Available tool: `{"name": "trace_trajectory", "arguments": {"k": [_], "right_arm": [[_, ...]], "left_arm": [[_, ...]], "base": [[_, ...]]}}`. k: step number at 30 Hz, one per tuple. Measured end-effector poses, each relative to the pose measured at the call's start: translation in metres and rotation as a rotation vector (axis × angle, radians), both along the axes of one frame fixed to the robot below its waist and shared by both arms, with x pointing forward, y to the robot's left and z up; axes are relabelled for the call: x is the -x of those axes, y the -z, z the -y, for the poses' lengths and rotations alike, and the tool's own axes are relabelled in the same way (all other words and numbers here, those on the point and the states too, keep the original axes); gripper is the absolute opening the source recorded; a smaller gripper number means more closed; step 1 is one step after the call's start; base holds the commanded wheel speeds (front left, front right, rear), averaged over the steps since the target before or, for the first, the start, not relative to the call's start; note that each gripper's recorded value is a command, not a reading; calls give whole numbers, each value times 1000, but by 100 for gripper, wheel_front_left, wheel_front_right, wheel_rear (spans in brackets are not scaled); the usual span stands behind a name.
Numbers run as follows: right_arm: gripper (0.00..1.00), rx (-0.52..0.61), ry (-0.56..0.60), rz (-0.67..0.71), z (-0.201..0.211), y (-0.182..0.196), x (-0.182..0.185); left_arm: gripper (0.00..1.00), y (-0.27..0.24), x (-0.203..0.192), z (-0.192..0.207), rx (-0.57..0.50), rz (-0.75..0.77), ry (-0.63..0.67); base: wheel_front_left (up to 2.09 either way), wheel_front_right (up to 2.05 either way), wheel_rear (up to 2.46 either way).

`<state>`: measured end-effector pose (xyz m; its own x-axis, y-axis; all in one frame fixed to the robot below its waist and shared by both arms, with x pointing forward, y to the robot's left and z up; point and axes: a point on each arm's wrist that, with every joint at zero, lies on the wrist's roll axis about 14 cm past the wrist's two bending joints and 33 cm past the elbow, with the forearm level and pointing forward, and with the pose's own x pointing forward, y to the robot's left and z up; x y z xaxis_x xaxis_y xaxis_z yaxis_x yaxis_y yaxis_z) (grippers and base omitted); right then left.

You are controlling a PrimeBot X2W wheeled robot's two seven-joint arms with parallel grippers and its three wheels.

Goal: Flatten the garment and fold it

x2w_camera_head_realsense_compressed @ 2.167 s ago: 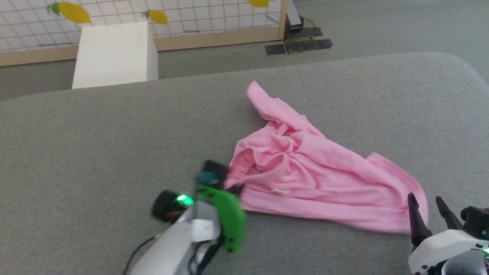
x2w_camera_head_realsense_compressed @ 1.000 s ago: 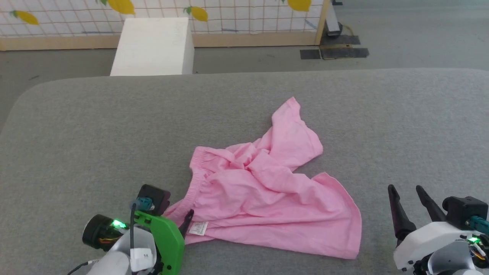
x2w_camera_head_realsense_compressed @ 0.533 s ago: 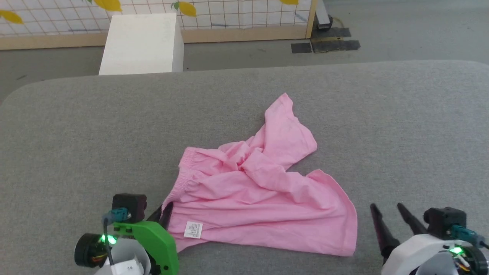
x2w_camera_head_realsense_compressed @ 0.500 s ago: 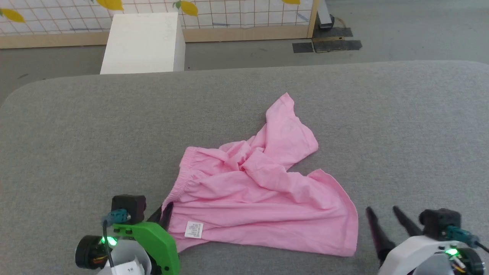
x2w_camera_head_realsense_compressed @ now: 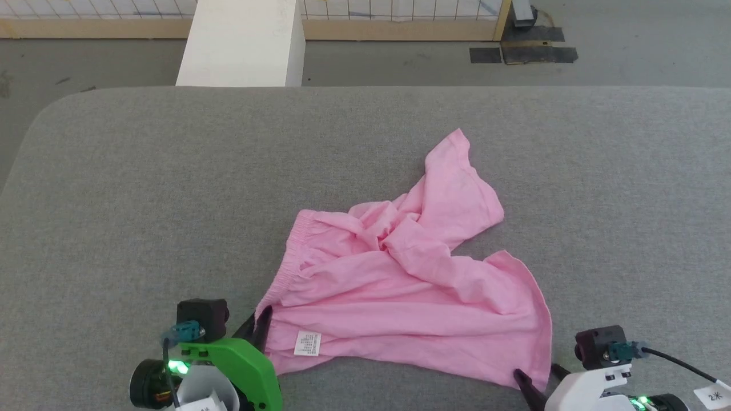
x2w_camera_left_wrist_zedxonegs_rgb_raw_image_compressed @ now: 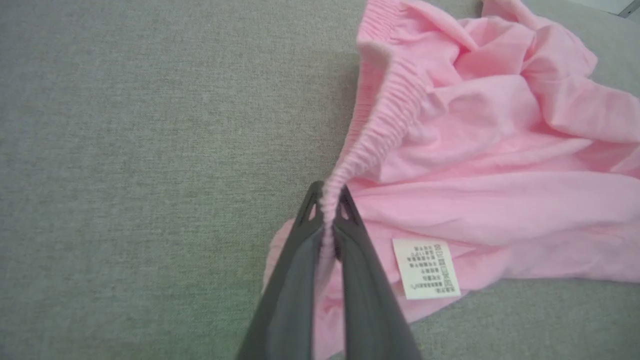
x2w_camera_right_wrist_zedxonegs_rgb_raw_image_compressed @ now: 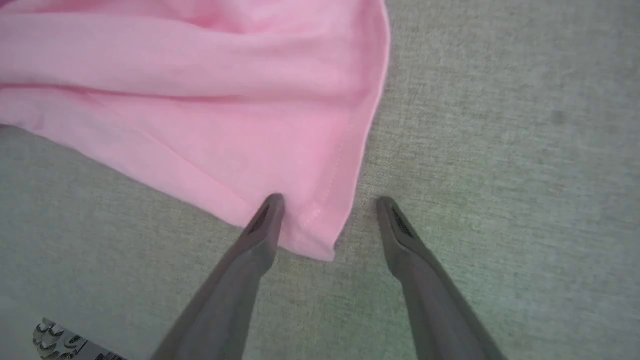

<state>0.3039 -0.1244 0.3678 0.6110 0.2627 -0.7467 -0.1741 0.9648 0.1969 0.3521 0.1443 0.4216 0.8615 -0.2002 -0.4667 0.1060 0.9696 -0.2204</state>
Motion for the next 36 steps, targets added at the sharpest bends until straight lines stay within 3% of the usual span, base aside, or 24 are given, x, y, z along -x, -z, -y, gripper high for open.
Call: {"name": "trace_trajectory", "arguments": {"k": [1,2,3,11,17,24,30,36], "right_arm": [[44,5,-9,-10,-1,0,1],[16,7,-15,-19,-2,1,1],[0,8,-16,-24,-2,1,1],[0,11,-14,7,-1,-17,-1],[0,123,-80,151,12,-69,-31],[0,333,-184,375,43,-157,-107],[0,428,-204,565,47,-230,-189],[0,528,-202,703,45,-274,-261]], "left_arm": [[0,1,0,0,0,-2,-1],[0,3,0,0,0,-6,0],[0,3,0,0,1,-8,3],[0,-11,-4,12,38,40,54],[0,-76,-36,26,143,205,174],[0,-162,-93,30,274,326,232],[0,-222,-163,18,367,428,123],[0,-261,-227,14,409,531,68]], "base": [[0,0,0],[0,0,0],[0,0,0],[0,0,0],[0,0,0],[0,0,0],[0,0,0],[0,0,0]]}}
